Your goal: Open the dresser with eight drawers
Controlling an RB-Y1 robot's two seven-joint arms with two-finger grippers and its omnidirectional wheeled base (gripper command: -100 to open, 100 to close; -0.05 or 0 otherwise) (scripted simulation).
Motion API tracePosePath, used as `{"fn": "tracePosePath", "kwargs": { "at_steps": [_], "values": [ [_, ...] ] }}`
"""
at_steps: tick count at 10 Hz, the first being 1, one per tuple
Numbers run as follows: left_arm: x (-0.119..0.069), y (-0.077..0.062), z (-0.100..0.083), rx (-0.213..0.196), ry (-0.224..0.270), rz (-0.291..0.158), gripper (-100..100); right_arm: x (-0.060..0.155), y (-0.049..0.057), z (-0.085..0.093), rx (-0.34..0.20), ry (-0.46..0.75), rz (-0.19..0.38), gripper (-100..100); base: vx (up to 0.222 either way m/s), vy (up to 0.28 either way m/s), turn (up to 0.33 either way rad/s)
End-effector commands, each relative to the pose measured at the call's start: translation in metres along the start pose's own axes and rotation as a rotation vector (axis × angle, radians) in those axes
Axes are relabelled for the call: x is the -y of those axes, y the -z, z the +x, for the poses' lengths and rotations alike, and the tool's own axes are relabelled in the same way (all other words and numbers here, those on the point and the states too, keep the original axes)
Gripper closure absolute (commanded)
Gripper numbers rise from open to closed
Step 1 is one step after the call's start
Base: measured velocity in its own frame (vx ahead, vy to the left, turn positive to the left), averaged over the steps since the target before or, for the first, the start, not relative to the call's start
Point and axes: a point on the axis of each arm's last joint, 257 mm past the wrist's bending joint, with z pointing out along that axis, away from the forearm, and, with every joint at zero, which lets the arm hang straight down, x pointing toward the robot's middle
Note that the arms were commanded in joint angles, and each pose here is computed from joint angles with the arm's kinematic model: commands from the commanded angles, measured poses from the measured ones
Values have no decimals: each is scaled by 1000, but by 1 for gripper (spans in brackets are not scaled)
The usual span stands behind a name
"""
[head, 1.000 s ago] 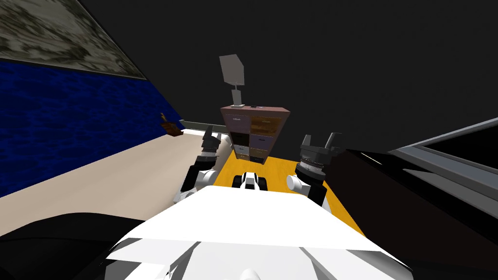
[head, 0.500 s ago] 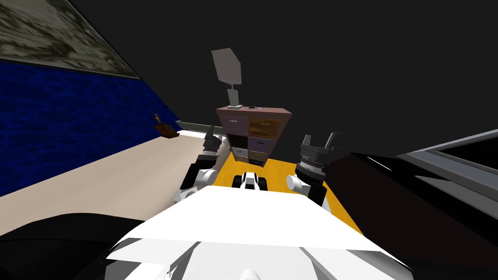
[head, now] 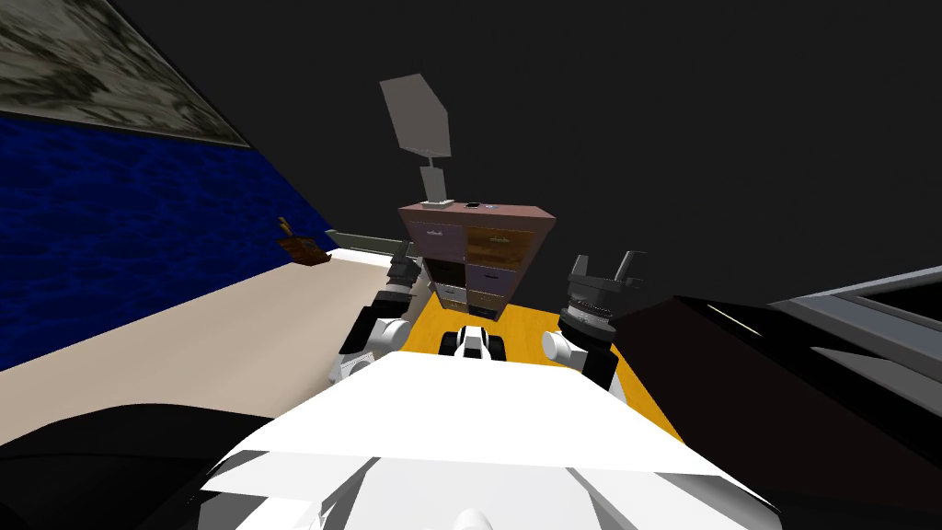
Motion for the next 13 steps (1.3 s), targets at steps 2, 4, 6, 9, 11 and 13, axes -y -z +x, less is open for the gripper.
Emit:
{"fn": "tracePosePath", "kwargs": {
  "at_steps": [2,4,6,9,11,13],
  "values": [
    [-13,-1,2,-9,26,-64,-100,0,0,0,0,0,0,0,134,-52,8],
    [-20,-1,4,-13,42,-96,-100,0,0,0,0,0,0,0,116,-49,7],
    [-25,-1,5,-14,59,-124,-100,0,0,0,0,0,0,0,128,-44,5],
    [-25,-2,7,-13,89,-150,-100,0,0,0,0,0,0,0,117,-49,7],
    [-18,1,7,-14,82,-146,-100,0,0,0,0,0,0,0,65,-19,2],
    [-10,3,6,-15,81,-146,-100,0,0,0,0,0,0,0,94,9,-21]
  ]
}}
